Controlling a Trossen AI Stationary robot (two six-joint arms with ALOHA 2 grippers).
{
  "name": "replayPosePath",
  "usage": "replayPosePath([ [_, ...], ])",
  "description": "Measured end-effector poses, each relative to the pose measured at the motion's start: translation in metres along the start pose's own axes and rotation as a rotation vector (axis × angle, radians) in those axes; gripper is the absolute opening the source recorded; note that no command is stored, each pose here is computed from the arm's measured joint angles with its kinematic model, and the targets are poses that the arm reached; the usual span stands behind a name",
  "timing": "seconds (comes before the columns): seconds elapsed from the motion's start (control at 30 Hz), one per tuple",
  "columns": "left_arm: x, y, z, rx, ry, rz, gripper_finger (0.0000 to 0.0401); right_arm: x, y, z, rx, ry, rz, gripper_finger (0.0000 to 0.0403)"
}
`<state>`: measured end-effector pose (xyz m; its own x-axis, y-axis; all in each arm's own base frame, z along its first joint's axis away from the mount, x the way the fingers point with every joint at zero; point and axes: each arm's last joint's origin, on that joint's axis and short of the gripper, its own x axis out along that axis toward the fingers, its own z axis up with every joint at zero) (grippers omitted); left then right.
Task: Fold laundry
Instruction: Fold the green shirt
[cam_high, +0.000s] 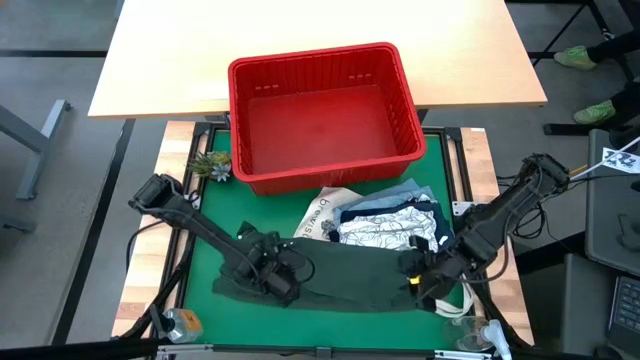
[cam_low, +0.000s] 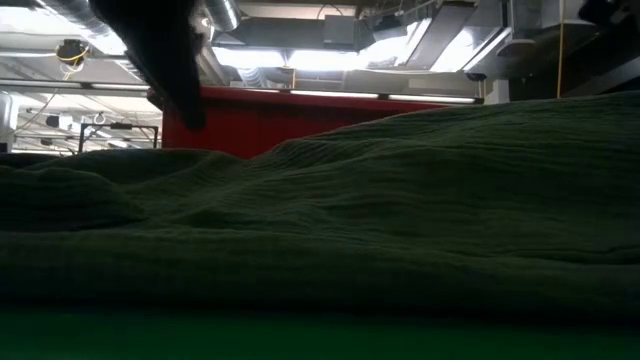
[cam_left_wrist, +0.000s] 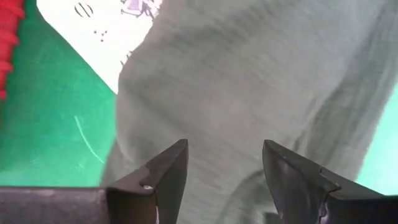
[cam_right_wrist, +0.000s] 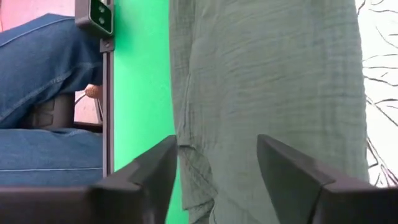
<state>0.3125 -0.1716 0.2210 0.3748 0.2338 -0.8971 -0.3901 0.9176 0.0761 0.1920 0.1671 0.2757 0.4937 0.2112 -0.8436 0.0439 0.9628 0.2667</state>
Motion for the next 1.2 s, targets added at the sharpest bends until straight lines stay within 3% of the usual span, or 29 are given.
replayPosePath([
  [0.23,0.012,0.02,0.02,0.044,0.008,0.038,0.0195,0.003,-0.013,0.011,0.057,-0.003,-0.024,0.0266],
  [0.7,0.02,0.037,0.035,0.051,0.018,0.065,0.0195,0.002,-0.055,0.011,0.109,0.214,-0.213,0.0268],
  [1.2,0.02,0.037,0.036,0.061,0.017,0.065,0.0195,0.012,-0.057,0.003,0.175,0.305,-0.165,0.0268],
])
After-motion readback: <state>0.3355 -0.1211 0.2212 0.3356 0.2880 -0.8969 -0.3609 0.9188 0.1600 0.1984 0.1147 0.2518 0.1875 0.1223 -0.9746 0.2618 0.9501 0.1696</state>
